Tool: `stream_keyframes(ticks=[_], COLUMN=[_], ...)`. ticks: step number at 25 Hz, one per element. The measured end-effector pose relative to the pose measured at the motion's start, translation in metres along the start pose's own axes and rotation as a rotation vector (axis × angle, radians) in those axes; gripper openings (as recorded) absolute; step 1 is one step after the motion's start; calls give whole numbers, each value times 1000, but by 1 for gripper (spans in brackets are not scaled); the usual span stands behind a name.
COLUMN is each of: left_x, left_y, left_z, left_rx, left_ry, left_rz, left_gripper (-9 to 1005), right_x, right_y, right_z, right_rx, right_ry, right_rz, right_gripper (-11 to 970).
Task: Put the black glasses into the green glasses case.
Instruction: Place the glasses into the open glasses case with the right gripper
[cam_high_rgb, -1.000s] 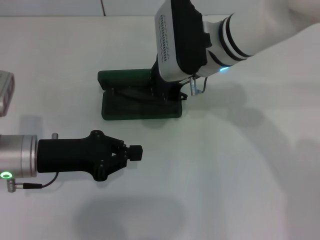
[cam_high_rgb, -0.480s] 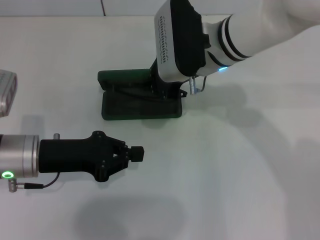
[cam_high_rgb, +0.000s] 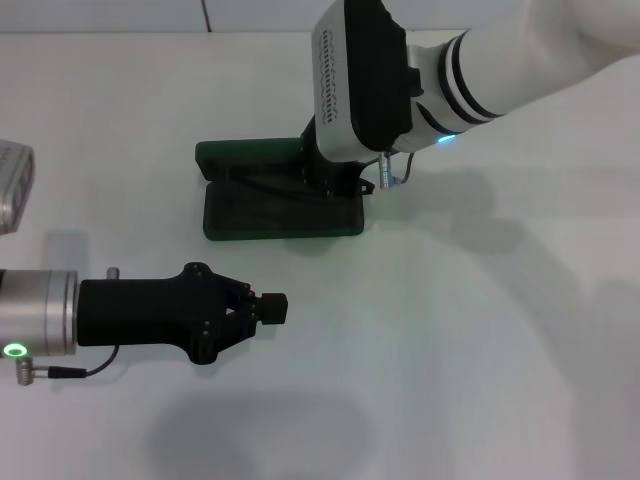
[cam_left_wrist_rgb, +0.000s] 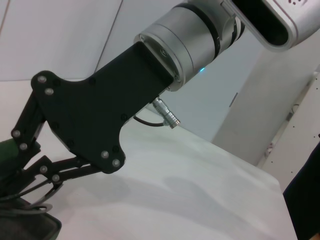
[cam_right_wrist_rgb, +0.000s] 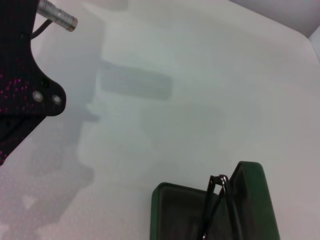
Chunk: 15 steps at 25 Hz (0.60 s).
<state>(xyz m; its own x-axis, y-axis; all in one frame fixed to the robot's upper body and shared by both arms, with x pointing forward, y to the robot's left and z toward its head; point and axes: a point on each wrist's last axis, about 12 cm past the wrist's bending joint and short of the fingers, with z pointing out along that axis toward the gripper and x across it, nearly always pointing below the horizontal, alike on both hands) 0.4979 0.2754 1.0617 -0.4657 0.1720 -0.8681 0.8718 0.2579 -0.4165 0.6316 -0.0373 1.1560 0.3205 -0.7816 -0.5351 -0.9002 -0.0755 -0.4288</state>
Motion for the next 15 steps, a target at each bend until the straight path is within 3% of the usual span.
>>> stream_keyframes(ticks=[7, 15], left_x=[0, 0], left_y=[0, 0], left_z=[0, 0], left_rx=[1, 2], left_ry=[0, -1], left_rz=[0, -1], left_gripper=[-1, 0], right_x=[0, 1], right_y=[-1, 1], right_z=[-1, -1], right_rx=[4, 3], right_ry=[-1, -8], right_rz=[7, 17], right_gripper=[79, 151])
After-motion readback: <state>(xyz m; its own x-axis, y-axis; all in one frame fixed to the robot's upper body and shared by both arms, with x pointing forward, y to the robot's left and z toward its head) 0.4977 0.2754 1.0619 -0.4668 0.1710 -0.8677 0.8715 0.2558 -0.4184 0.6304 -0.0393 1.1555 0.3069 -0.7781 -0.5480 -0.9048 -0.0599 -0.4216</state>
